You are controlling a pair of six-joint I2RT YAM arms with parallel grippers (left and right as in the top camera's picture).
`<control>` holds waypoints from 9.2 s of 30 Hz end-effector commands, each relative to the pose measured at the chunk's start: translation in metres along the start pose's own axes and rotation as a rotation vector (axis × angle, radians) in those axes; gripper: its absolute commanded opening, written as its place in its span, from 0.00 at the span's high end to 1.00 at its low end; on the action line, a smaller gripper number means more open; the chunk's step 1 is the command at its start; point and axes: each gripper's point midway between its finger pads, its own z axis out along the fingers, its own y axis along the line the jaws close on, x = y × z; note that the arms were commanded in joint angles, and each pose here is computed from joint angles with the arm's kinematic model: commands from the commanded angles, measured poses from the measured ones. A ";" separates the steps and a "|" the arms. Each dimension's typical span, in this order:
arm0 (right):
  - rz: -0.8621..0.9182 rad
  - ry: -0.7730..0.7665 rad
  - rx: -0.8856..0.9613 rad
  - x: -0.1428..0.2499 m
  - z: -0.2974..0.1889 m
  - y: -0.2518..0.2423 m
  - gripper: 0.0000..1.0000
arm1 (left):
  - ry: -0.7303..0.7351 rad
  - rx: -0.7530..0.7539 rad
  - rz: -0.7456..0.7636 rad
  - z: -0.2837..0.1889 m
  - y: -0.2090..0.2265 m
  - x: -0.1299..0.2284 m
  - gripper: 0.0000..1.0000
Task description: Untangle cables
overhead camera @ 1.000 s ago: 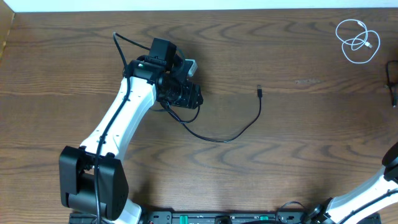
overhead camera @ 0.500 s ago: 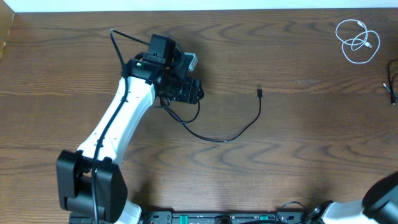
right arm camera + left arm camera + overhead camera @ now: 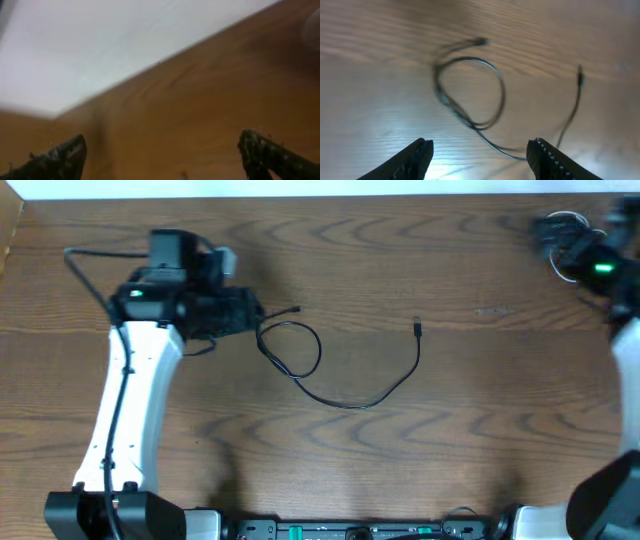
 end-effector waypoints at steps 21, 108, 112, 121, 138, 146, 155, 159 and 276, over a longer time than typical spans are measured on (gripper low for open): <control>-0.740 0.720 -0.205 0.367 0.183 0.192 0.15 | -0.092 -0.115 -0.204 -0.027 0.076 -0.021 0.30; 0.421 0.281 1.204 0.016 -0.145 -0.270 0.87 | -0.087 -0.116 -0.163 -0.025 0.076 -0.020 0.29; 0.395 0.368 1.119 0.029 -0.119 -0.271 0.46 | -0.090 -0.115 -0.162 -0.025 0.076 -0.021 0.29; 0.308 0.378 0.885 0.015 -0.093 -0.232 0.15 | -0.091 -0.115 -0.162 -0.025 0.076 -0.021 0.29; -0.463 0.270 0.237 0.001 -0.120 0.063 0.01 | -0.069 -0.118 -0.170 -0.025 0.076 -0.016 0.02; -0.510 0.299 0.208 0.030 -0.147 0.098 0.01 | -0.069 -0.118 -0.170 -0.025 0.076 -0.016 0.01; -0.433 0.430 0.220 0.064 -0.163 0.093 0.01 | -0.069 -0.118 -0.170 -0.025 0.076 -0.016 0.01; -0.428 0.440 0.222 0.066 -0.165 0.093 0.01 | -0.069 -0.118 -0.170 -0.025 0.076 -0.016 0.01; -0.619 -0.573 0.274 0.194 -0.131 -0.047 0.01 | -0.563 -0.339 -0.008 -0.176 0.053 0.011 0.00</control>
